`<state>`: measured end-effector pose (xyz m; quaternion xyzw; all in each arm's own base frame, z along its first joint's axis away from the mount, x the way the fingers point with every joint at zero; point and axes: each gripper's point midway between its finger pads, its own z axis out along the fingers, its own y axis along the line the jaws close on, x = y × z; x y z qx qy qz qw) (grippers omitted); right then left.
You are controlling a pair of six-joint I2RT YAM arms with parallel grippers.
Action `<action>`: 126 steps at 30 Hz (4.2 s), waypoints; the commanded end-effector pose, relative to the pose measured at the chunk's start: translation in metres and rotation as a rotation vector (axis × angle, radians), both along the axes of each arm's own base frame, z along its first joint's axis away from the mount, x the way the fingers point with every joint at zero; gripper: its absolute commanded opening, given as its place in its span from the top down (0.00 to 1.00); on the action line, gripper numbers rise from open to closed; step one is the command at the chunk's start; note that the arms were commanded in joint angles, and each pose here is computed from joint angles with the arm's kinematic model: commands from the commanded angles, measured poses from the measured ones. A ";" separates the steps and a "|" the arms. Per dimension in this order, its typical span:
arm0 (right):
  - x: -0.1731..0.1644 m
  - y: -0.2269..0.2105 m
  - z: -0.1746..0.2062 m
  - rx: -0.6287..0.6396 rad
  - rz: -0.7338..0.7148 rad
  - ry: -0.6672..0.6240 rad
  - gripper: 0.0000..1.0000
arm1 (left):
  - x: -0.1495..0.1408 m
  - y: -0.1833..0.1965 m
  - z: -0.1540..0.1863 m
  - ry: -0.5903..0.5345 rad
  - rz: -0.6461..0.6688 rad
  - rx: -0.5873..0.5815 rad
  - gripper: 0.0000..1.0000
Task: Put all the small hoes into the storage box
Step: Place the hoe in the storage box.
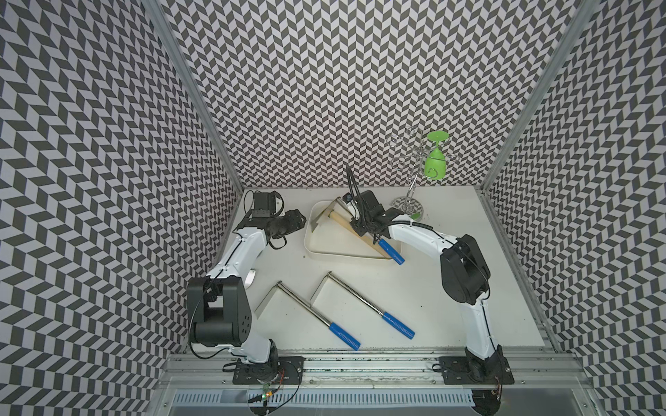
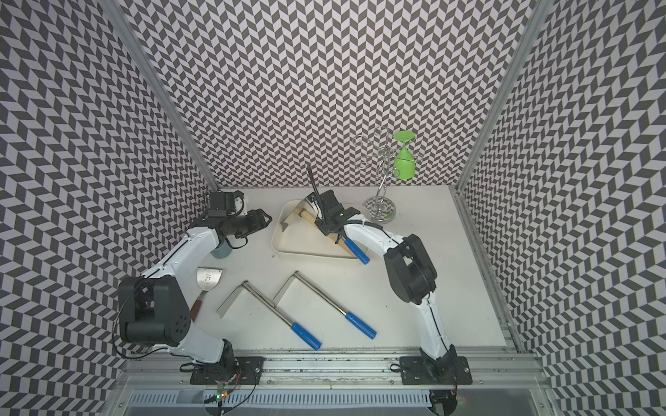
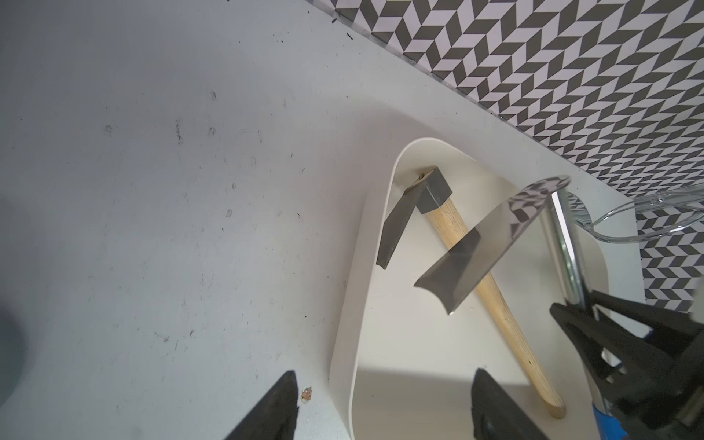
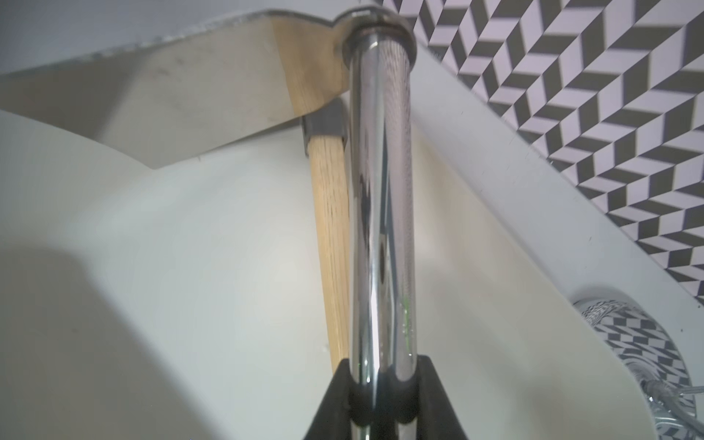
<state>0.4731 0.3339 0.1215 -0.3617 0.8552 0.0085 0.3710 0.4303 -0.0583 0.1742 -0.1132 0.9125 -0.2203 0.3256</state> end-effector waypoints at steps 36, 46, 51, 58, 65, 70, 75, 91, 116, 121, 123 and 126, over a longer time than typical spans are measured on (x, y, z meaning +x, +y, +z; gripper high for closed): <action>0.032 0.047 -0.015 0.193 0.070 -0.015 1.00 | 0.004 -0.003 -0.008 0.008 -0.010 -0.022 0.28; 0.042 0.051 -0.019 0.202 0.055 -0.038 0.98 | 0.004 -0.004 -0.010 0.013 -0.014 -0.025 0.28; 0.049 0.045 -0.009 0.176 0.046 -0.073 0.98 | 0.004 -0.003 -0.010 0.014 -0.011 -0.023 0.28; 0.059 0.030 0.003 0.120 0.057 -0.126 0.94 | 0.005 -0.004 -0.012 0.019 -0.016 -0.028 0.28; 0.068 0.038 0.009 0.151 0.052 -0.150 0.86 | 0.006 -0.006 -0.015 0.027 -0.021 -0.031 0.28; 0.068 0.041 -0.002 0.178 0.039 -0.121 0.78 | 0.005 -0.004 -0.014 0.029 -0.014 -0.026 0.28; 0.071 0.040 -0.002 0.214 0.025 -0.104 0.71 | 0.006 -0.003 -0.014 0.031 -0.011 -0.022 0.28; 0.079 0.057 0.057 0.334 0.093 -0.211 1.00 | 0.008 -0.003 -0.014 0.030 -0.011 -0.022 0.28; 0.080 0.081 0.091 0.508 0.246 -0.287 1.00 | 0.006 0.001 -0.014 0.029 -0.003 -0.020 0.28; 0.082 0.078 0.084 0.507 0.237 -0.279 1.00 | 0.006 0.003 -0.013 0.026 0.003 -0.022 0.28; 0.082 0.077 0.074 0.502 0.228 -0.261 1.00 | 0.006 0.004 -0.013 0.026 0.007 -0.021 0.28; 0.083 0.078 0.063 0.498 0.220 -0.243 1.00 | 0.006 0.005 -0.014 0.029 0.007 -0.021 0.28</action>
